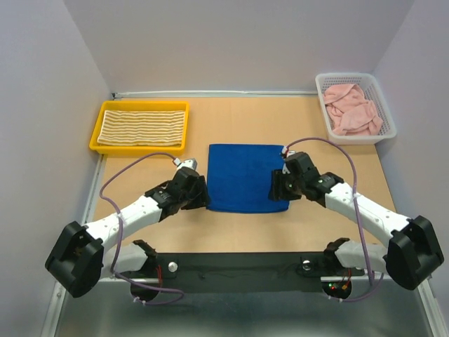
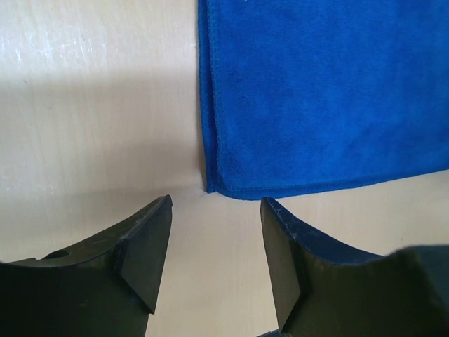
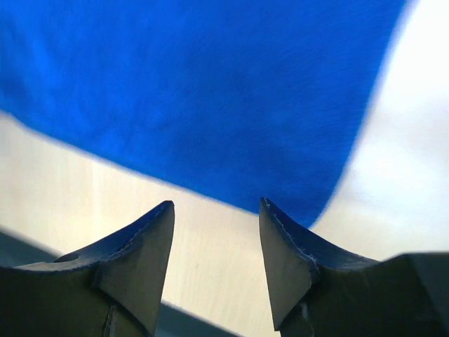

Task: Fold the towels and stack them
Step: Fold the towel

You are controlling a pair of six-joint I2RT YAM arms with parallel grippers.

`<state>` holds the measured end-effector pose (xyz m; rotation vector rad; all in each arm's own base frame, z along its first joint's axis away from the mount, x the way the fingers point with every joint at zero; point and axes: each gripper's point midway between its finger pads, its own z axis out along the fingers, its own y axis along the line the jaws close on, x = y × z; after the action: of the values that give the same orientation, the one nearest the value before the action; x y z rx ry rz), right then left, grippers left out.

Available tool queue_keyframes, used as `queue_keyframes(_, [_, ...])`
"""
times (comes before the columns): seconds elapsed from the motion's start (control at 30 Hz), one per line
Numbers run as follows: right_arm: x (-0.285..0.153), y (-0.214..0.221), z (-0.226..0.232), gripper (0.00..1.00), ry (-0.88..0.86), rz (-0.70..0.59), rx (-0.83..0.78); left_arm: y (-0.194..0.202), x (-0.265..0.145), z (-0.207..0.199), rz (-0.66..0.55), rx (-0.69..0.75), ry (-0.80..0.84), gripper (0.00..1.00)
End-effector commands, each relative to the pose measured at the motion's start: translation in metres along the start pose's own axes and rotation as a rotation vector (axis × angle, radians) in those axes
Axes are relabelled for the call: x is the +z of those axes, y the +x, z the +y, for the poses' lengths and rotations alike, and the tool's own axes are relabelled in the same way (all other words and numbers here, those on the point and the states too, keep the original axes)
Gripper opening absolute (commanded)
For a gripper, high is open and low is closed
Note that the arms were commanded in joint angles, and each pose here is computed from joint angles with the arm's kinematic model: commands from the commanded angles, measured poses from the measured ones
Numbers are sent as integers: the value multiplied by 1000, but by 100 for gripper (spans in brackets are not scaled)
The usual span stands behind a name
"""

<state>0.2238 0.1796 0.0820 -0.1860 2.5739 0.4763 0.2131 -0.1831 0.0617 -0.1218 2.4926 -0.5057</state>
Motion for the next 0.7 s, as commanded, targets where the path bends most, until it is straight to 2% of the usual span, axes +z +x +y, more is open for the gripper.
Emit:
queue_keyframes(0.0, [-5,-17,-42,57,171,-114,157,-13,8,-11,-28,-23,-20,62])
queue_keyframes(0.07, [-5,-16,-55,57,184,-111,215,-11,11,-17,-18,-16,-18,61])
queue_keyframes(0.17, [-2,-9,-65,57,185,-89,258,-13,16,-19,-20,-15,-31,53])
queue_keyframes(0.37, [10,5,-67,52,177,-28,266,-8,28,-16,0,-14,-70,46])
queue_keyframes(0.5, [17,22,-64,49,150,23,281,-4,33,-12,16,-14,-92,36])
queue_keyframes(0.67, [18,27,-67,46,155,26,291,-3,35,-11,20,-14,-97,27])
